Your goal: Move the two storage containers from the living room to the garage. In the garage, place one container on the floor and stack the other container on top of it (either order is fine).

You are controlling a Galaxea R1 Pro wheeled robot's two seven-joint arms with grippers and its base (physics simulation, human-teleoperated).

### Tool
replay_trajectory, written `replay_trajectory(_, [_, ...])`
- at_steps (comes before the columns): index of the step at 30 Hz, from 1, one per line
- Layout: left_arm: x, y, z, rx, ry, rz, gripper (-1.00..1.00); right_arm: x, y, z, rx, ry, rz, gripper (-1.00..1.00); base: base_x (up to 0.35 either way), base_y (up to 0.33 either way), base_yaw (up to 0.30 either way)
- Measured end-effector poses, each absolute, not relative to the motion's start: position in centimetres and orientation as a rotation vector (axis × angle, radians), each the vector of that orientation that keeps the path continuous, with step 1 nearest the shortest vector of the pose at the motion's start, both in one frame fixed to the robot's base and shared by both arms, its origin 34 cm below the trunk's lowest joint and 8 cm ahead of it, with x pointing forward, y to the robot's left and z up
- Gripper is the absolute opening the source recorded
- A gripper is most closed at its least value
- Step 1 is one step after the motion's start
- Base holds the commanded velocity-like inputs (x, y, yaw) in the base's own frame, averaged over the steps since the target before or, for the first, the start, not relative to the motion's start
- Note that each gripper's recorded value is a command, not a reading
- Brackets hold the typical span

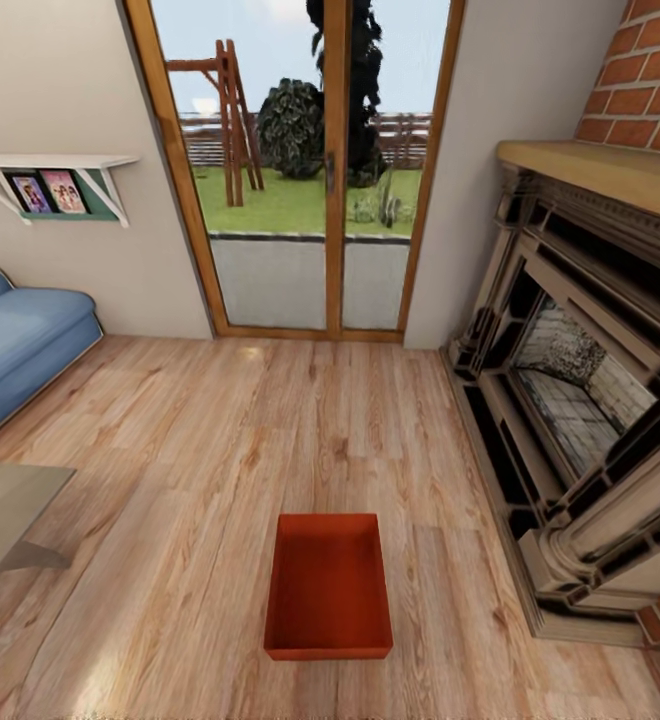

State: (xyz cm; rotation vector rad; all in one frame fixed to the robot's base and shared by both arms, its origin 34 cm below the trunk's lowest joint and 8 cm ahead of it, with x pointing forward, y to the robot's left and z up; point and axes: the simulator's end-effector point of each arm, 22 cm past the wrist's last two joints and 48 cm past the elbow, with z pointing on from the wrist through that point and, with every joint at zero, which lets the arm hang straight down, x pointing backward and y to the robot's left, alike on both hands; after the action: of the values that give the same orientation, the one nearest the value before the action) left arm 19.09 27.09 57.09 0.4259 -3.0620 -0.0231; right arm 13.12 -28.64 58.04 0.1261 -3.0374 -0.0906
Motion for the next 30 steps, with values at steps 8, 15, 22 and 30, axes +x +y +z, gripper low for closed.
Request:
replay_trajectory(8, [18.6,27.1,57.0,0.425,-3.049,-0.025,1.0,12.7,-28.7,58.0,0.126,-3.026,-0.088,1.0,0.0,0.0,0.0])
replay_trajectory(15, [18.1,27.1,56.9,0.423,-3.039,-0.028,1.0,12.3,-28.7,58.0,0.125,-3.017,-0.084,1.0,0.0,0.0,0.0])
replay_trajectory(22, [17.7,27.1,56.9,0.421,-3.028,-0.031,1.0,11.8,-28.8,58.0,0.124,-3.007,-0.084,1.0,0.0,0.0,0.0])
replay_trajectory(30, [17.1,27.1,56.8,0.419,-3.015,-0.033,1.0,11.3,-28.8,58.0,0.124,-2.994,-0.085,1.0,0.0,0.0,0.0])
